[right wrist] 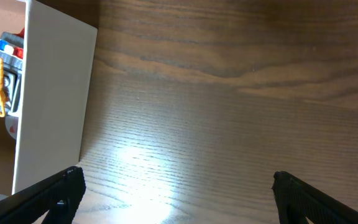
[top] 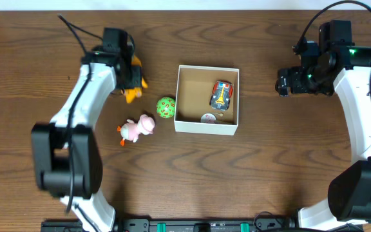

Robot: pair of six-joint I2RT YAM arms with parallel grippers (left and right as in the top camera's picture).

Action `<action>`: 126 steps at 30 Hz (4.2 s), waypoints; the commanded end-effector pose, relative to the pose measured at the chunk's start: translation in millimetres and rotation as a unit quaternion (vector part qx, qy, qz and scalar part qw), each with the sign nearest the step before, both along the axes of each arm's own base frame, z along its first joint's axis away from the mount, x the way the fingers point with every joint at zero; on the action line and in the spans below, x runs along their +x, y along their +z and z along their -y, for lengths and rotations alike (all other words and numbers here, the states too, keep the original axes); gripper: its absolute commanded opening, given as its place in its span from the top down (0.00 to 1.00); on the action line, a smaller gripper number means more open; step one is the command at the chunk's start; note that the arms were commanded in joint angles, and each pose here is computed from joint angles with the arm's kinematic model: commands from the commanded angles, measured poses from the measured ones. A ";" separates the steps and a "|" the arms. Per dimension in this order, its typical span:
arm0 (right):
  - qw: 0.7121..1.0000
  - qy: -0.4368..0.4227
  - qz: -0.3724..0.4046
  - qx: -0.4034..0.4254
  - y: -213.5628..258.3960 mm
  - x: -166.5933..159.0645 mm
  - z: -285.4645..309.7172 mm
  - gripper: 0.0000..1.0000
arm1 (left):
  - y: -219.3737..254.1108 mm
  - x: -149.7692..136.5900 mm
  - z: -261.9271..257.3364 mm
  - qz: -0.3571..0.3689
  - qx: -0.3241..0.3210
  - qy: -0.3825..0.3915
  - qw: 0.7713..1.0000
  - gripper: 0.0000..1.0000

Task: Pack container
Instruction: 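Move the left gripper down onto the orange dinosaur toy, then lift the orange dinosaur with the left gripper over the white box, then lower the dinosaur into the box's left side and open the left gripper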

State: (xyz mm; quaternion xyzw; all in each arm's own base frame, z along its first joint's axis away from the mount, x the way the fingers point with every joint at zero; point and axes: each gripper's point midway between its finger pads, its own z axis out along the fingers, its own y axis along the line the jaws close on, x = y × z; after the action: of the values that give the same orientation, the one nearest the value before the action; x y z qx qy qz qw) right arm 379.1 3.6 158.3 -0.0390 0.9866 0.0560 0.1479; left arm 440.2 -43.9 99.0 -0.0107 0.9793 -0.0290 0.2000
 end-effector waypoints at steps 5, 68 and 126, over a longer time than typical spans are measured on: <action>1.000 -0.009 0.017 0.001 12.4 1.4 2.2 0.01 | 163.3 -16.2 4.9 0.179 -0.034 0.020 0.983 0.94; 1.000 -0.009 0.017 0.001 12.4 1.4 2.2 0.01 | 17.5 -81.5 197.6 -0.036 -0.062 -0.096 0.993 0.94; 1.000 -0.009 0.017 0.001 12.4 1.4 2.2 0.01 | 31.4 -57.4 156.6 -0.003 -0.005 -0.043 0.999 0.31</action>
State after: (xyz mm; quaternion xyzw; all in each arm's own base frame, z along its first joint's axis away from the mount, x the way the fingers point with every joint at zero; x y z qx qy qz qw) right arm 379.1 3.4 158.3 -0.0388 0.9866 0.0560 0.1480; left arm 368.4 -207.8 99.6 0.0481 0.9860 -0.0359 0.1555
